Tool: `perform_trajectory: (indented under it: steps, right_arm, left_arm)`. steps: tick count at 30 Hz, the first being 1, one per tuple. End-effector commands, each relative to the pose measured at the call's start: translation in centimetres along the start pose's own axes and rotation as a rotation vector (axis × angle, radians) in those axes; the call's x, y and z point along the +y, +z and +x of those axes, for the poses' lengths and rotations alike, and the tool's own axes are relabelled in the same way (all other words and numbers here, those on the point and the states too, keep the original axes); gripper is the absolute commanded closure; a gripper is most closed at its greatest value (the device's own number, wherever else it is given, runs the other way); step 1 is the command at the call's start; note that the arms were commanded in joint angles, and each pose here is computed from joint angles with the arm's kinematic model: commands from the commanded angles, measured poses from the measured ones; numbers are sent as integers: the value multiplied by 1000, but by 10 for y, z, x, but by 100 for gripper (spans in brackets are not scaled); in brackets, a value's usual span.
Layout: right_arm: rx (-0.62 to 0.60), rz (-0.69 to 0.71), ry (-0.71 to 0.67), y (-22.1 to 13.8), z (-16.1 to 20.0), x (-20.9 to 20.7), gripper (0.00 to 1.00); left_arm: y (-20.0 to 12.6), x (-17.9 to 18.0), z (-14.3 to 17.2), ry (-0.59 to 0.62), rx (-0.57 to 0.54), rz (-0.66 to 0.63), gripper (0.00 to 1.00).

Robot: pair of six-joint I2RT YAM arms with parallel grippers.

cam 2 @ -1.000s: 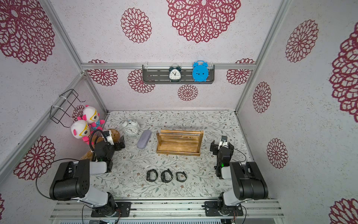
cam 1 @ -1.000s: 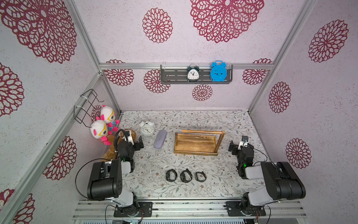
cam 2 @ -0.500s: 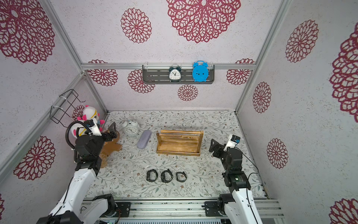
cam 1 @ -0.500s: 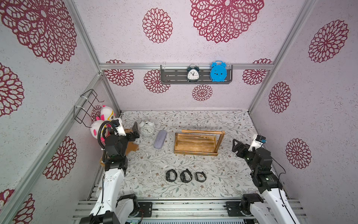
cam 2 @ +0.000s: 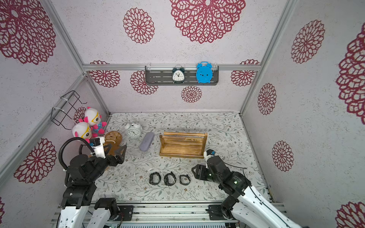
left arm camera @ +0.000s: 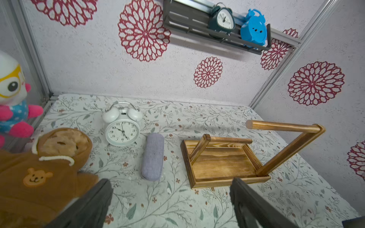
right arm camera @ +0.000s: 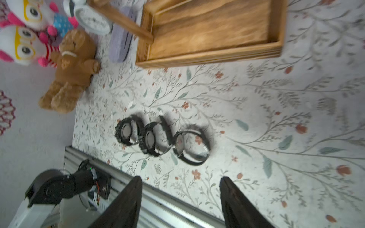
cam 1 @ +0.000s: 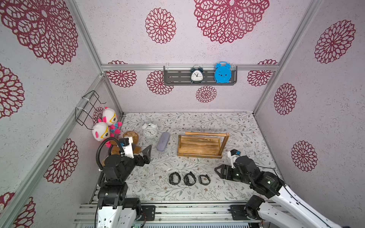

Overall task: Place watch on stand
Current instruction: Pick up the watch at the center of the board.

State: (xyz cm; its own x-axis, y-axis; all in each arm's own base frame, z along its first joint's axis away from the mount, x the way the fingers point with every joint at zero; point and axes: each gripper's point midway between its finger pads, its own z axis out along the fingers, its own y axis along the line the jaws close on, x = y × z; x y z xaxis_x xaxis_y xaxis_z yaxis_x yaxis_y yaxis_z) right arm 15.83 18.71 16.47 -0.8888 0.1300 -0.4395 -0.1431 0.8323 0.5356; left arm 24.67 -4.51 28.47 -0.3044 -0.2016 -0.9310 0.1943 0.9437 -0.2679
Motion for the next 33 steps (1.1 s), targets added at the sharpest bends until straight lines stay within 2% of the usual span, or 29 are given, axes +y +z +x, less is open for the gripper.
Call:
perform_trajectory:
  steps: [1,6,11,17,22,23,33]
  right_arm:
    - [-19,15,-49,18,-4,40,33]
    - [66,-76,-157,61,11,107,34]
    - [138,-166,-217,94,24,156,41]
    - [236,-193,-272,126,50,171,41]
    - [300,-186,-313,142,66,174,42]
    - [321,-204,-333,141,79,179,42]
    - [351,-173,-315,168,90,175,45]
  left_arm:
    - [-11,6,16,-97,102,-59,2]
    - [-21,3,18,-115,91,-54,3]
    - [-30,12,18,-99,100,-125,3]
    - [-38,13,19,-157,54,-128,3]
    - [-46,15,16,-150,14,-145,3]
    - [-46,15,16,-153,13,-149,3]
    - [-45,14,21,-255,31,-142,3]
